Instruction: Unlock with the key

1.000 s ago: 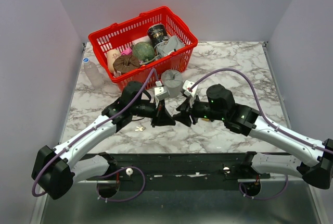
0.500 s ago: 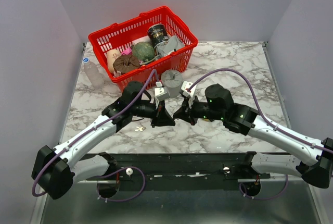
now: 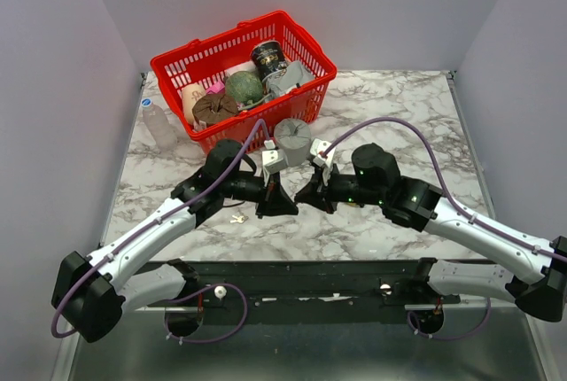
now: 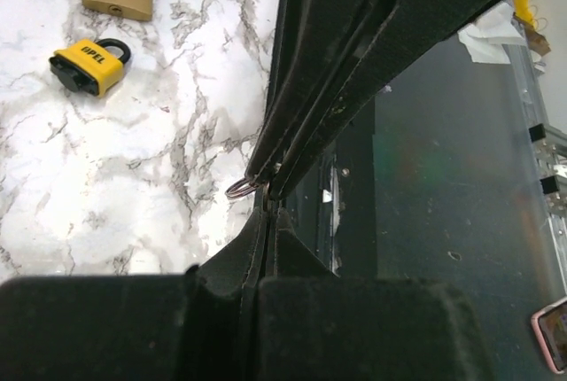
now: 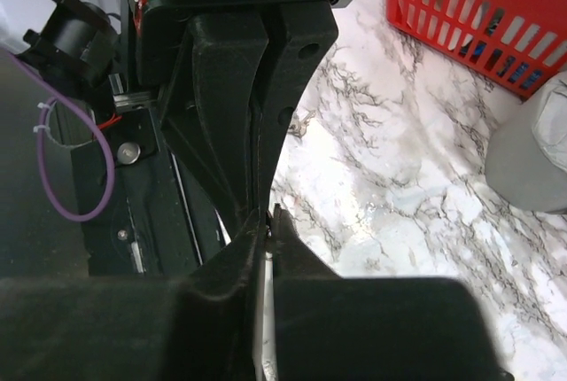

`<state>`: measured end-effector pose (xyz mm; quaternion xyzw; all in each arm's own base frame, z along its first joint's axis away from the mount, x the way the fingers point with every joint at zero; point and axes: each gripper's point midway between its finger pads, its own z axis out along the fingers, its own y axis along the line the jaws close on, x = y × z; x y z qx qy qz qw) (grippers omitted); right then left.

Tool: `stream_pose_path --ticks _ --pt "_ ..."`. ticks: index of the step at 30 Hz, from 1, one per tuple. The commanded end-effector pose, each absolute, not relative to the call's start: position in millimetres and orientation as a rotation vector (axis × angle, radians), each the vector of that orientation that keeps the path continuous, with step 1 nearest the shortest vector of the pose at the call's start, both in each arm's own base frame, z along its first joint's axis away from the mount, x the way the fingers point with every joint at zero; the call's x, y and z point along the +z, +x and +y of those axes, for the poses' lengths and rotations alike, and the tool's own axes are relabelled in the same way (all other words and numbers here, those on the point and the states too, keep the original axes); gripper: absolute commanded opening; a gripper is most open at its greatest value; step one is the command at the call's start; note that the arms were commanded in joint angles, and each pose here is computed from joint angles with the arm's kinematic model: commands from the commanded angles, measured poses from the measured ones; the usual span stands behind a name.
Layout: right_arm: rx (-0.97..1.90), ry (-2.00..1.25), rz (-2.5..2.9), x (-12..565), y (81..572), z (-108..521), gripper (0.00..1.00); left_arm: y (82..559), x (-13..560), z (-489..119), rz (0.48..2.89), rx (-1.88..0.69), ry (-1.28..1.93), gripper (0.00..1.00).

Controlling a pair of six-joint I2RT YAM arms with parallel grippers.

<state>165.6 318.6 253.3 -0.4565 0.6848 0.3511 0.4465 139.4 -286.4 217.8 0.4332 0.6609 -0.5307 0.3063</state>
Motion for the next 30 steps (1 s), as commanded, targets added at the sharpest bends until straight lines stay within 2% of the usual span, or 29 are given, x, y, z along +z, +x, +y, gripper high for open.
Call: stream_pose_path --ticks 1,2,3,6,9,20,22,24,30 --pt "0.911 -1.161 1.711 253 157 311 0.2 129 237 -285 1.647 -1.426 1.21 0.0" --pt "0.906 -1.159 1.727 251 158 308 0.24 129 237 -285 1.65 -1.422 1.208 0.0" --pt "0.895 -1.154 1.735 251 159 306 0.34 130 238 -285 1.647 -1.416 1.209 0.0" --pt "0.826 -1.132 1.769 247 168 301 0.48 130 236 -284 1.657 -1.412 1.208 0.0" --pt "0.774 -1.133 1.805 244 174 297 0.53 130 236 -284 1.66 -1.41 1.208 0.0" --pt "0.941 -1.155 1.679 271 155 310 0.56 131 233 -284 1.679 -1.409 1.205 0.0" --pt "0.97 -1.179 1.686 268 152 315 0.65 132 232 -284 1.683 -1.409 1.203 0.0" --pt "0.988 -1.198 1.695 264 149 318 0.66 132 233 -284 1.684 -1.407 1.202 0.0" --pt "0.998 -1.206 1.713 257 151 324 0.63 133 230 -285 1.692 -1.408 1.202 0.0"
